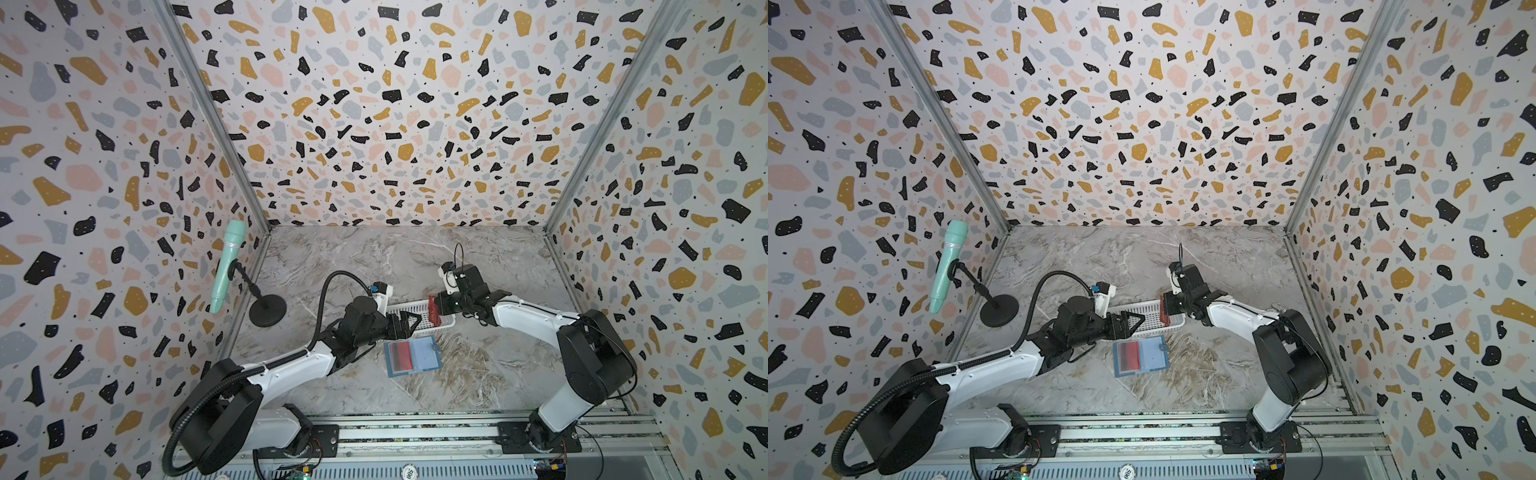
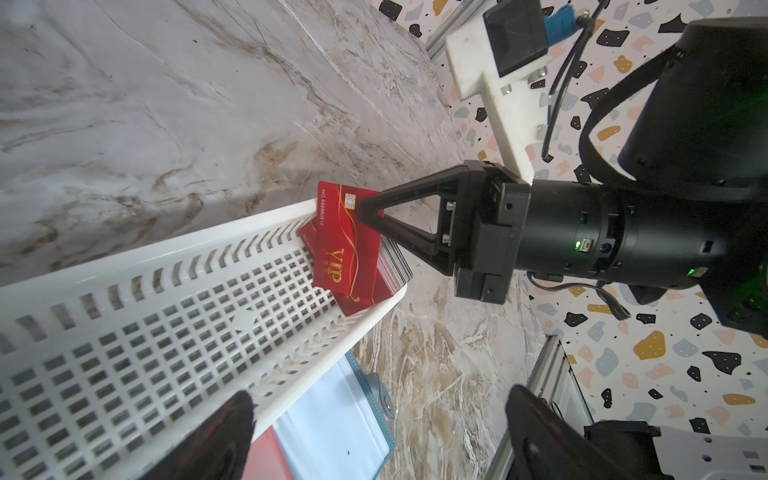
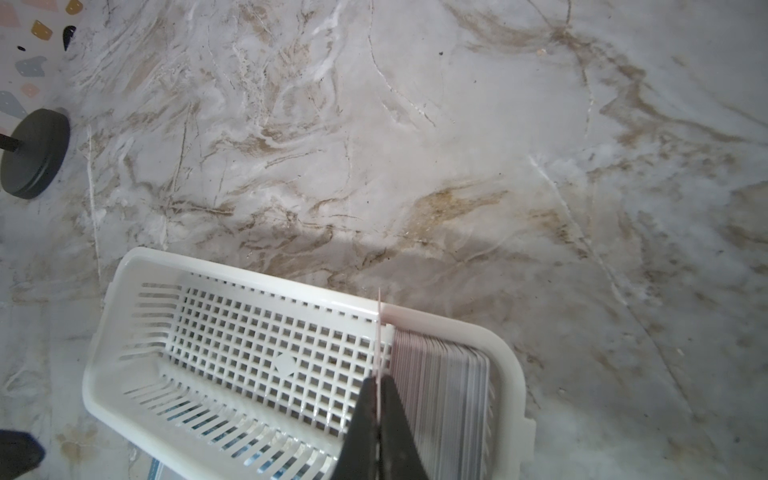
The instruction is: Put the credit cards into the card holder
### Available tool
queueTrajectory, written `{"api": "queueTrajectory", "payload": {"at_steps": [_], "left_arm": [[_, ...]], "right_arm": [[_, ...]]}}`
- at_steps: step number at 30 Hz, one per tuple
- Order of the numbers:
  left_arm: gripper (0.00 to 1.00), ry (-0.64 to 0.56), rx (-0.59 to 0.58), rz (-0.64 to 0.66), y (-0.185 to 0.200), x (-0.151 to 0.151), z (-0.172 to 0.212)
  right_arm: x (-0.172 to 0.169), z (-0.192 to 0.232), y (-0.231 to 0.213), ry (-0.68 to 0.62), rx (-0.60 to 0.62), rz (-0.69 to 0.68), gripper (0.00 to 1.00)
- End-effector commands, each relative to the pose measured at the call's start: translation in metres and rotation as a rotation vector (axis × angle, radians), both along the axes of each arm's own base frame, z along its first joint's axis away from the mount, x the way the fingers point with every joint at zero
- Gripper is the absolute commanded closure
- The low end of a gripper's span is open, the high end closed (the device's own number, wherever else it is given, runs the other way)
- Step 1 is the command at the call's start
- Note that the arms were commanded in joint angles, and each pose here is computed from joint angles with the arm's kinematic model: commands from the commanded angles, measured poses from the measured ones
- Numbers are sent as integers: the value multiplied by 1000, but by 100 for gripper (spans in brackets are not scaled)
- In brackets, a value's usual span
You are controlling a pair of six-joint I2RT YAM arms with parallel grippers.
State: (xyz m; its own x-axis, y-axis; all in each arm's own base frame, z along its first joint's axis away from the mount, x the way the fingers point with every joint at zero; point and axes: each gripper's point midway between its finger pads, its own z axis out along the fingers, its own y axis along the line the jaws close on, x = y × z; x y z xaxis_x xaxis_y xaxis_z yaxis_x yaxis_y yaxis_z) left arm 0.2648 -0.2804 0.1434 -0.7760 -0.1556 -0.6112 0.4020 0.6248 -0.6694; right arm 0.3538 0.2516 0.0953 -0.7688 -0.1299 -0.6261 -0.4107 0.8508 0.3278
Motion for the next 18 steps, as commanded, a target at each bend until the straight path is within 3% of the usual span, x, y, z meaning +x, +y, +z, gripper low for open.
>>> {"api": "queueTrajectory", "payload": {"at_steps": [1,8,18], "left_arm": [[5,-79,-34,-12,-1,0,16],[10,-112,-72,-25,1,-7,28],[24,-107,-266,-146,-19,-24,53]], "right_arm": [[7,39,3,-77,50,-1,96],[-6,77,3,-148,113,41,98],[-66,127,0,-157,254,214,99]]}}
